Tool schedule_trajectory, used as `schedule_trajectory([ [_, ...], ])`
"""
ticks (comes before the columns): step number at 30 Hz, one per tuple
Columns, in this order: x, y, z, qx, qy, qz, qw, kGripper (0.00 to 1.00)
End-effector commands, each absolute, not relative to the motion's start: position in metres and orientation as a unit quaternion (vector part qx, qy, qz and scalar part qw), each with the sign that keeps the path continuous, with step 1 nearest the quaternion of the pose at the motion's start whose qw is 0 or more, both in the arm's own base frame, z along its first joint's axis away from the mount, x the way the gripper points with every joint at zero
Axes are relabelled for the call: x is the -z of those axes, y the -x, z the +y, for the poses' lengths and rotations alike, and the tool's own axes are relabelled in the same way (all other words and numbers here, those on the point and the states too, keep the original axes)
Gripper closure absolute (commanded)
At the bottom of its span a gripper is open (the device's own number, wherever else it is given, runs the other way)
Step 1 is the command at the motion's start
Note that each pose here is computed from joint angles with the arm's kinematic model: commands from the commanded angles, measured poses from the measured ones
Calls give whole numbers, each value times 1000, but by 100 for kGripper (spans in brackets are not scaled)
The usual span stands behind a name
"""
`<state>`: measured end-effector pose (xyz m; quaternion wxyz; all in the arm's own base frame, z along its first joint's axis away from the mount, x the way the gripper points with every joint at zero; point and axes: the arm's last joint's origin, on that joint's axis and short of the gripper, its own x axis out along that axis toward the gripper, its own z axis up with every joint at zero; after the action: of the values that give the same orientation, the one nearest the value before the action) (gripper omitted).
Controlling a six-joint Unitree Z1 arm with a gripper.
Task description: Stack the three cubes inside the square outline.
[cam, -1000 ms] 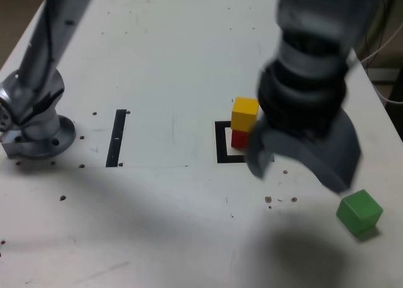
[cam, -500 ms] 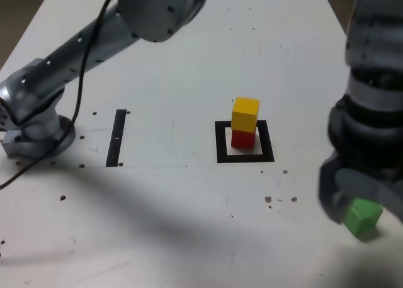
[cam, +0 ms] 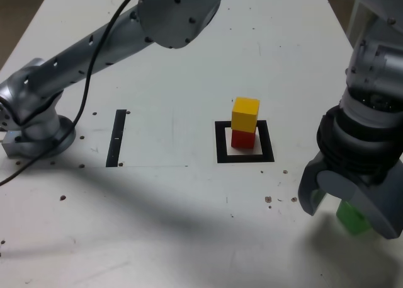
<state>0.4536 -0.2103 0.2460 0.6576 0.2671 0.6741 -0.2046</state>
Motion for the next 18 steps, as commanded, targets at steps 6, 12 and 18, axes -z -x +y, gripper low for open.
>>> schedule_trajectory([
  [6, -236, -458, -208, 201, -276, 679, 650, 5],
  [12, -228, -462, -205, 188, -287, 680, 648, 8],
  [18, -223, -466, -206, 186, -292, 679, 648, 10],
])
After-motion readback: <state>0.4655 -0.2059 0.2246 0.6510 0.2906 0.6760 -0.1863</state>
